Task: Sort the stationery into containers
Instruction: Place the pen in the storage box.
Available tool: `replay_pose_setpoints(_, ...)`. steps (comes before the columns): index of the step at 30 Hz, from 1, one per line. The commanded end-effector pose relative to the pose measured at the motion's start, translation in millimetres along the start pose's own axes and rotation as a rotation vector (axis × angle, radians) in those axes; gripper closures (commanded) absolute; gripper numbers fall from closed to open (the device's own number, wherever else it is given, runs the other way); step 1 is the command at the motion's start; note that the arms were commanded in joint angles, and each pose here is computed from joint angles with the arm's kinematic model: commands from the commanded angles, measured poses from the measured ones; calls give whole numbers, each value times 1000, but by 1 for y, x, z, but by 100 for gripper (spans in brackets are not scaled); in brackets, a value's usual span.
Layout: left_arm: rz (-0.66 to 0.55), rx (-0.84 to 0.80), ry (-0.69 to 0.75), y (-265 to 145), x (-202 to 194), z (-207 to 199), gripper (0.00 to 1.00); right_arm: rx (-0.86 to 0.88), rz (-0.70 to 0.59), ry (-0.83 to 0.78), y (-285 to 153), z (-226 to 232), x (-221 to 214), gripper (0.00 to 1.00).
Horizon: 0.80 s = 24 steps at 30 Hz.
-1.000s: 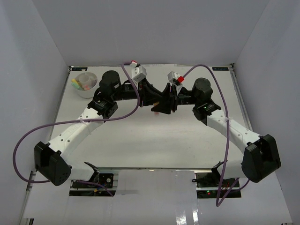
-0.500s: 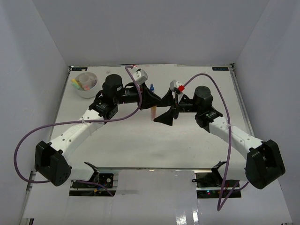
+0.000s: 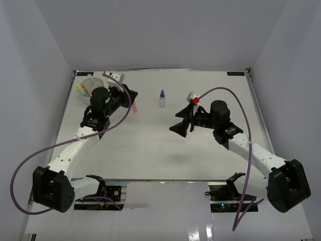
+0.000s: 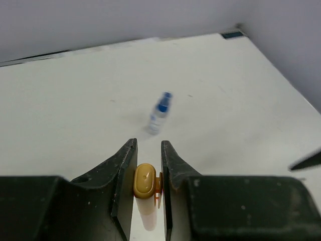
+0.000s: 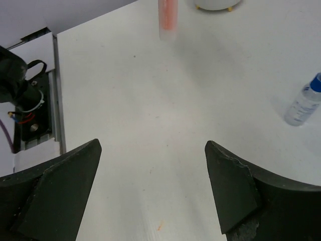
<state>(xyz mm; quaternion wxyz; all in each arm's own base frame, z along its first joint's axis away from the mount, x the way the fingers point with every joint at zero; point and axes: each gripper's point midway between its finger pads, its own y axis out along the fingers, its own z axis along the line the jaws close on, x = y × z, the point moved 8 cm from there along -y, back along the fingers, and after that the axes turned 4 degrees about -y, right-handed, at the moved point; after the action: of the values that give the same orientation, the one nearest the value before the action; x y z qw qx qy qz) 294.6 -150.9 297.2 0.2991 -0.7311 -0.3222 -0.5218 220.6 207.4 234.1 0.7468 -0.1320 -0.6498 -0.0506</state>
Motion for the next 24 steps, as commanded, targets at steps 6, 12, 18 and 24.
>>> replay_pose_setpoints(6,-346,683,-58,-51,48,110,100,-270,18,-16,-16,-16,-14,10)
replay_pose_setpoints(12,-513,884,-119,-83,63,185,100,-274,11,-13,-19,-12,-16,10)
replay_pose_setpoints(18,-566,891,-81,-86,67,237,100,-260,10,-17,-19,-10,-17,10)
replay_pose_setpoints(24,-612,852,-54,-80,66,270,100,-246,20,-10,-17,-11,-19,10)
